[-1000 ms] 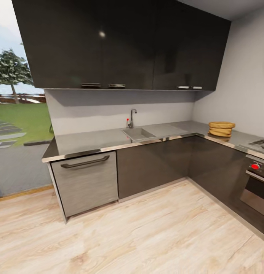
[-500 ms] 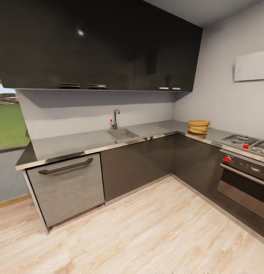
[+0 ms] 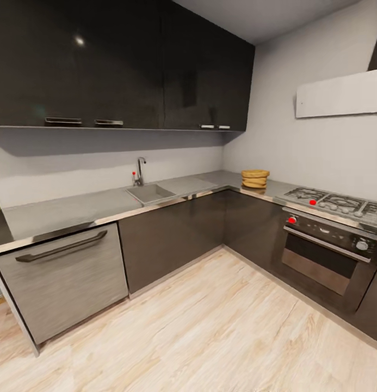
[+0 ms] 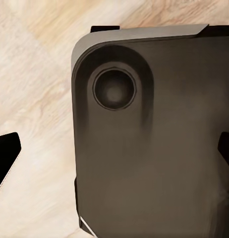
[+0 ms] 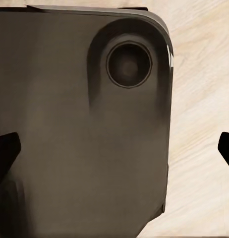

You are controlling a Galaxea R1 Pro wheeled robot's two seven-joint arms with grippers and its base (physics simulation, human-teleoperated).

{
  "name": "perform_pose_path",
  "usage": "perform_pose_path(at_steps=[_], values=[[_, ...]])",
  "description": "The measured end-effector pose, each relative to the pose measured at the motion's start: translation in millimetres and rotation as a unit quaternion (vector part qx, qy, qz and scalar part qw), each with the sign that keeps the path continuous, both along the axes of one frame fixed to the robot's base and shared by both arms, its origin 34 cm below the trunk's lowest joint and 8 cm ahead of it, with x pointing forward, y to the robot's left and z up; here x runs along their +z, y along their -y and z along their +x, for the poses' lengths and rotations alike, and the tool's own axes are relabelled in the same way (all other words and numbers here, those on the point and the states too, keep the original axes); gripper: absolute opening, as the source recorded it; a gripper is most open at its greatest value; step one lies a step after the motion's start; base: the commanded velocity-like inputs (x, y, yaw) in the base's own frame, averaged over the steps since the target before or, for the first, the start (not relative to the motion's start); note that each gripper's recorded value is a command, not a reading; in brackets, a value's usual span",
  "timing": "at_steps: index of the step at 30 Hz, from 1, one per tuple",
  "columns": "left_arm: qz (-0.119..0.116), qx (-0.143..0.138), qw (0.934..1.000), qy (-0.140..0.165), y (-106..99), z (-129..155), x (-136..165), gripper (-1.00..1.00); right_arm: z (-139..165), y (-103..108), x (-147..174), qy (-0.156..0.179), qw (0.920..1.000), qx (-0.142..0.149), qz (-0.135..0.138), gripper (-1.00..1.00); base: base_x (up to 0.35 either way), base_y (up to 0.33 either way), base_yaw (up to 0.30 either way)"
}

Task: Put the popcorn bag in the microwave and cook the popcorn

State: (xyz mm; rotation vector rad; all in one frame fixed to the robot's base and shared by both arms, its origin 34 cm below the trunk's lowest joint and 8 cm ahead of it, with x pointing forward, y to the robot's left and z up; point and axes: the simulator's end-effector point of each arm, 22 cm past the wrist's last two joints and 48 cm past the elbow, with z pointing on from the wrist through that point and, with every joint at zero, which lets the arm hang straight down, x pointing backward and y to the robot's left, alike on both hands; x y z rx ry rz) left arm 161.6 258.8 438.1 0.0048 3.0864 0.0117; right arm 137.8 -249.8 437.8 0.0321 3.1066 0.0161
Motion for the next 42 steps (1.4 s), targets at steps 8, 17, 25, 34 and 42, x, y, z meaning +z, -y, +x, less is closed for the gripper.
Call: perform_pose_path(at_steps=[8,17,25,34,42], values=[[0.0,0.0,1.0,0.0,0.0,0.0,0.0,1.0,-0.3,0.0,0.0,-0.001,1.0,0.0,0.0,1.0,0.0,0.0,-0.285],[0.0,0.0,1.0,0.0,0.0,0.0,0.0,1.0,-0.3,0.0,0.0,-0.001,1.0,0.0,0.0,1.0,0.0,0.0,-0.285],[0.0,0.0,1.0,0.0,0.0,0.0,0.0,1.0,-0.3,-0.5,0.0,-0.001,1.0,0.0,0.0,1.0,0.0,0.0,-0.285],[0.0,0.0,1.0,0.0,0.0,0.0,0.0,1.0,-0.3,-0.6,0.0,-0.001,1.0,0.0,0.0,1.0,0.0,0.0,-0.285],[0.0,0.0,1.0,0.0,0.0,0.0,0.0,1.0,-0.3,-0.3,0.0,-0.001,1.0,0.0,0.0,1.0,0.0,0.0,-0.285]])
